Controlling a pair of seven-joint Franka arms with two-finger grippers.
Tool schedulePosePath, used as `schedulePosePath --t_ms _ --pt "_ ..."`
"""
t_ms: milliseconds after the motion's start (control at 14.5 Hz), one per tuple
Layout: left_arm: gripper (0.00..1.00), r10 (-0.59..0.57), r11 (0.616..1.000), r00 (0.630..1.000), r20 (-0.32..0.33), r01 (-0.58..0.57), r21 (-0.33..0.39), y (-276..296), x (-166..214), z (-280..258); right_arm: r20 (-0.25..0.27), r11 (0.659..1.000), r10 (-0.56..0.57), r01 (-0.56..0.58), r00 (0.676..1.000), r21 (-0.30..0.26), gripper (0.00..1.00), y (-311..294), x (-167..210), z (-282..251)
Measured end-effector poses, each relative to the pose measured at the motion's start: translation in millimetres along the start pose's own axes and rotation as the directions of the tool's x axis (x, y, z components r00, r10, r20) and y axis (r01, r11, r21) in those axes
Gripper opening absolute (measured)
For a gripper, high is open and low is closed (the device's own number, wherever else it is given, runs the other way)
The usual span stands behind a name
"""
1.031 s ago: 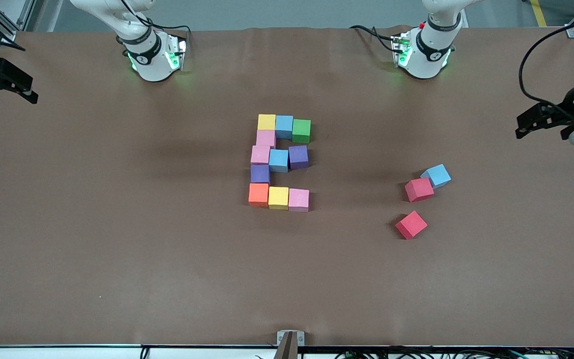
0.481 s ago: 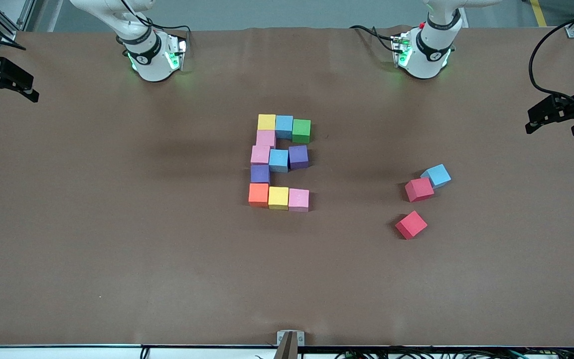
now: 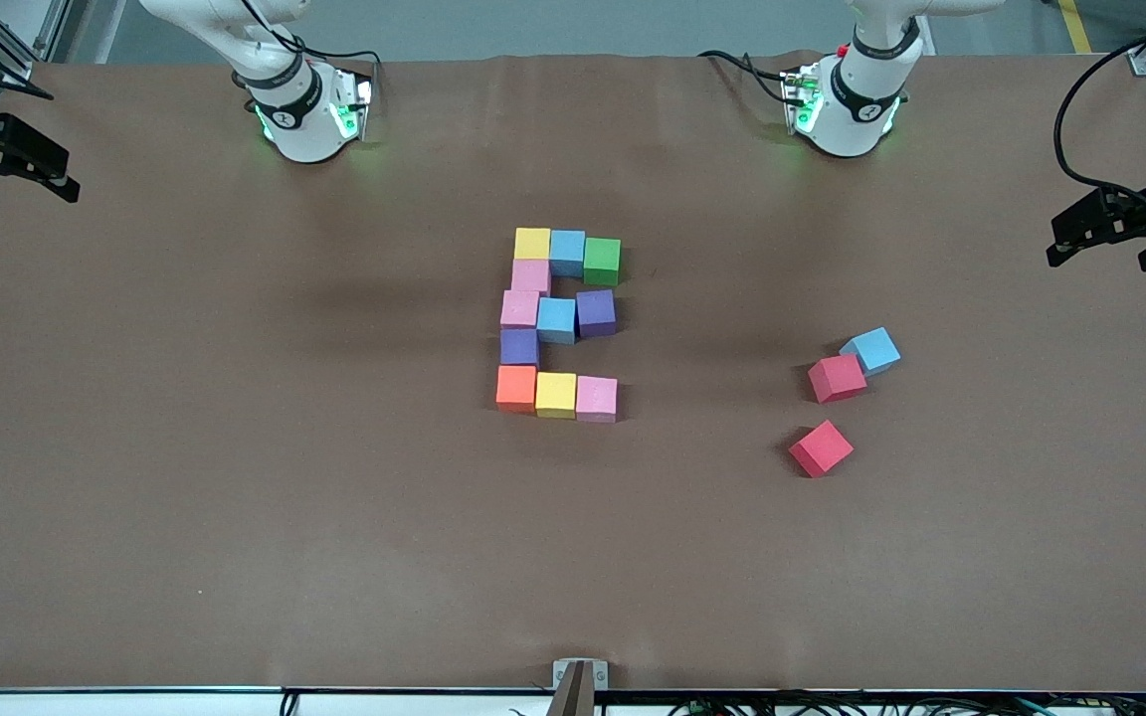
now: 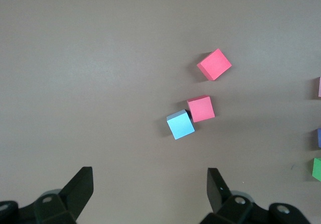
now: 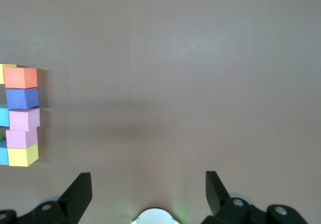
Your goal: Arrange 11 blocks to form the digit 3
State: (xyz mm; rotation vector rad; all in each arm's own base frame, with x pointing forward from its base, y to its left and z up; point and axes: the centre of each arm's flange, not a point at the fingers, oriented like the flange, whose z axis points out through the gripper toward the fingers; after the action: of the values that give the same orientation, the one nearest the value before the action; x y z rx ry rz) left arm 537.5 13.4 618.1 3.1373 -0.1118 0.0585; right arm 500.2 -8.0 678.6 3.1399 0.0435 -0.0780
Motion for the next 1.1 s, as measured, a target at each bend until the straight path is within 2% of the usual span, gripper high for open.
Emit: schedulePosePath --t_ms 756,1100 --pt "1.0 0.007 1.0 1.0 -0.018 -0.007 0.005 4.9 15.5 -4.4 -0.022 1.0 -0.001 0.001 1.0 -0.001 1.0 -0.2 2.4 -2.0" --pt "1.0 -0.035 0.999 0.999 -0.017 0.035 0.005 6.1 15.1 -20.6 -0.026 1.0 -0.001 0.001 1.0 -0.001 1.0 -0.3 2.8 -2.3"
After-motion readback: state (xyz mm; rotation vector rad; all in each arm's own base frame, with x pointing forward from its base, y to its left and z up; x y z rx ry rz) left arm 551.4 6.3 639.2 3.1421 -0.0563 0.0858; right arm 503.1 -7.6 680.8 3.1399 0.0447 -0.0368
